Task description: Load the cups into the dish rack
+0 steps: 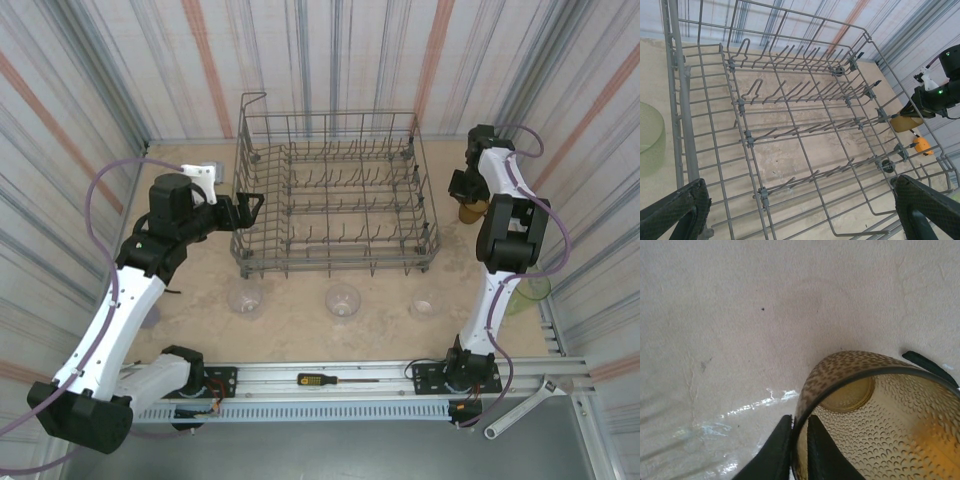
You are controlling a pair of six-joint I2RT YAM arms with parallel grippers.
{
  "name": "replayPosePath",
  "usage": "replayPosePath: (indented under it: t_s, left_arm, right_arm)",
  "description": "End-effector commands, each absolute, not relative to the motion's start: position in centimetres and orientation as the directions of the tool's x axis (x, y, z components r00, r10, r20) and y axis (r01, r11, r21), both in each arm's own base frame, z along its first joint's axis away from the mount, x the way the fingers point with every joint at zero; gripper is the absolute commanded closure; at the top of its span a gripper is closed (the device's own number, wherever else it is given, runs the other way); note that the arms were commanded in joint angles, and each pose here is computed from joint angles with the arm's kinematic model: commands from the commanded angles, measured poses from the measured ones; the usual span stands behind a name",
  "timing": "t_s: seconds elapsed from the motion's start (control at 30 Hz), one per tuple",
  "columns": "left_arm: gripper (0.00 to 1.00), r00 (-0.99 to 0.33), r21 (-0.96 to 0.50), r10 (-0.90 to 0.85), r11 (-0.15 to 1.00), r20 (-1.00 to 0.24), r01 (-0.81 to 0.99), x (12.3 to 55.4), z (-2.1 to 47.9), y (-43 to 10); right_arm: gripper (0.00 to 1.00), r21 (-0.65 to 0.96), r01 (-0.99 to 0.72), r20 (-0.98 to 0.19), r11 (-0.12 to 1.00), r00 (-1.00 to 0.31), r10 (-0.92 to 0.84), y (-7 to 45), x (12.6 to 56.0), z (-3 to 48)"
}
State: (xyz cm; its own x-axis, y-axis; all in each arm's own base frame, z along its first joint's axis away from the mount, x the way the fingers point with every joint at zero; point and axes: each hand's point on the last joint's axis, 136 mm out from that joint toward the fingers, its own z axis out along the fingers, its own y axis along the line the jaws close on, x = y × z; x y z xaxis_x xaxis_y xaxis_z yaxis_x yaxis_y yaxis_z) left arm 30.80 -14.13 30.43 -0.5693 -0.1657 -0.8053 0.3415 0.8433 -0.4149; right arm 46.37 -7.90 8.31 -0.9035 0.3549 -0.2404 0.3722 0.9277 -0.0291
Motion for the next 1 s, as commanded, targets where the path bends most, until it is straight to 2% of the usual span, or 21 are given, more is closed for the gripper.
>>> replayPosePath:
  t_s: [0.0,0.03,0.37,0.77,0.97]
  left_arm:
    - [0.01,-0.559,-0.402,-0.147,0.84,-0.816,0.364,29.9,30.9,-14.2]
    - [0.01,-0.56,-0.399,-0.145,0.841,-0.816,0.364,29.9,30.8,-14.2]
    - [0.01,-0.565,-0.411,-0.149,0.833,-0.812,0.371,30.0,30.7,-14.4]
    - [0.01,-0.574,-0.446,-0.166,0.805,-0.802,0.391,30.5,31.5,-15.3]
    - [0.01,-0.571,-0.466,-0.191,0.796,-0.798,0.386,30.8,32.1,-15.5]
  right_arm:
    - [0.96,-0.03,0.375,-0.228,0.926,-0.905,0.359,-7.5,46.1,9.5]
    - [1.0,-0.028,0.375,-0.246,0.927,-0.901,0.357,-7.3,46.2,10.1]
    - [1.0,-0.018,0.365,-0.3,0.931,-0.89,0.343,-6.2,44.4,13.2]
    - [1.0,0.202,0.303,-0.39,0.931,-0.847,0.361,-2.6,42.9,18.1]
    - [1.0,0.227,0.284,-0.446,0.932,-0.82,0.359,-2.2,41.7,20.5]
